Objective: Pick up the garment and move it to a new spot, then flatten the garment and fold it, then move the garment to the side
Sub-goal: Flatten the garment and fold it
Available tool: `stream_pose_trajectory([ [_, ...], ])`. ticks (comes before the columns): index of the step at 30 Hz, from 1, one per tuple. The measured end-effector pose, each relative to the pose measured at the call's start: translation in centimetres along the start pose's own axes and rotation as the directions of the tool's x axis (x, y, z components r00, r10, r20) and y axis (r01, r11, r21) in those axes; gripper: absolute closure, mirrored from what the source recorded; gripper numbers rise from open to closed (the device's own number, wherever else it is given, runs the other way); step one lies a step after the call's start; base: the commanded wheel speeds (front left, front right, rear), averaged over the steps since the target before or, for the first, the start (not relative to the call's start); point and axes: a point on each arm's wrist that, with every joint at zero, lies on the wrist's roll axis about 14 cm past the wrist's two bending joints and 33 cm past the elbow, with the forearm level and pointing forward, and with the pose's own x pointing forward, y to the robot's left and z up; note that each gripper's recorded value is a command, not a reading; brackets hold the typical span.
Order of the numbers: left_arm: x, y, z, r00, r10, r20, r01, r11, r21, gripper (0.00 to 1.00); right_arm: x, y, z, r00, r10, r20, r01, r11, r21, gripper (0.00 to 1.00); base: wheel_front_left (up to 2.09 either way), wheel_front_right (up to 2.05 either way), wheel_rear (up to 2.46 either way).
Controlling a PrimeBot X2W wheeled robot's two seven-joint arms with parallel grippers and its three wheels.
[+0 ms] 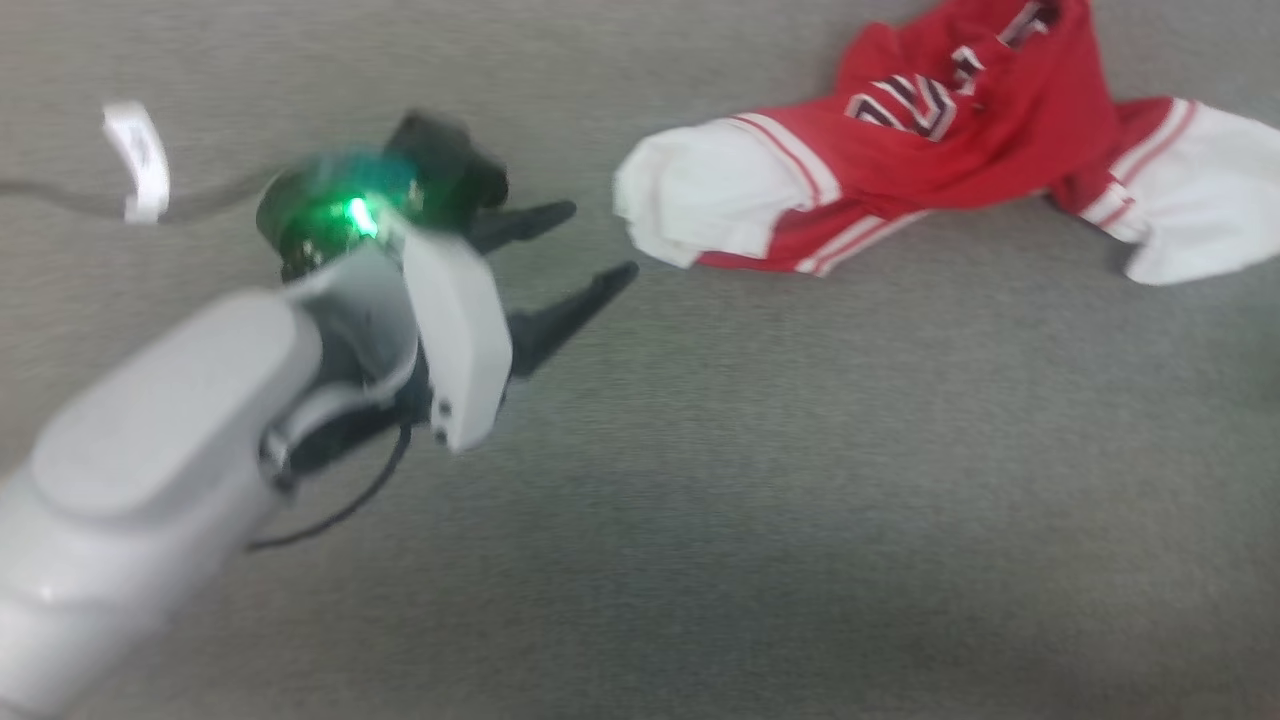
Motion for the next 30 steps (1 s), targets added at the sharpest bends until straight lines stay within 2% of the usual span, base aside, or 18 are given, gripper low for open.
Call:
stream_pose_trajectory([
  [4,2.8,0.4,0.3,0.994,-0.053,-0.094,0.049,0.998,-0.047,0.0,-1.3,0.4,-0.4,1.0,-0.018,0.004,0.018,1.0,0.008,0.0,0.0,0.0,0.0],
  [8,5.0,2.5,-1.0,0.981,-0.031,-0.193,0.02,0.998,-0.056,0.0,-2.2,0.6,-0.8,0.999,-0.036,-0.002,0.036,0.999,0.009,0.0,0.0,0.0,0.0],
  [14,7.3,3.6,-4.0,0.955,-0.032,-0.295,0.0,0.994,-0.107,0.0,-3.2,0.5,-1.1,0.998,-0.061,-0.011,0.062,0.998,0.01,0.0,0.0,0.0,0.0],
  [15,7.5,3.6,-4.2,0.953,-0.037,-0.301,0.002,0.993,-0.116,0.15,-3.3,0.4,-1.1,0.998,-0.067,-0.011,0.067,0.998,0.005,0.0,0.0,0.0,0.0],
  [16,7.8,3.4,-4.1,0.956,-0.049,-0.289,0.005,0.988,-0.153,0.65,-3.4,0.4,-1.1,0.998,-0.07,-0.011,0.07,0.998,0.008,0.0,0.0,0.0,0.0],
  [17,7.9,3.3,-3.9,0.959,-0.058,-0.277,0.006,0.983,-0.184,0.98,-3.4,0.4,-1.1,0.997,-0.071,-0.012,0.071,0.997,0.01,0.0,0.0,0.0,0.0],
  [18,7.8,3.1,-3.9,0.959,-0.063,-0.276,0.009,0.982,-0.19,1.0,-3.5,0.4,-1.1,0.997,-0.072,-0.01,0.072,0.997,0.008,0.0,0.0,0.0,0.0],
  [25,5.2,3.8,-1.8,0.98,-0.058,-0.188,0.004,0.961,-0.275,1.0,-3.4,1.3,0.2,0.998,-0.049,0.031,0.049,0.999,-0.002,0.0,0.0,0.0,0.0],
  [30,0.3,3.7,-4.5,0.975,-0.063,-0.215,-0.026,0.921,-0.388,1.0,-3.4,2.1,0.4,0.999,-0.024,0.035,0.024,1.0,0.007,0.0,0.0,0.0,0.0],
])
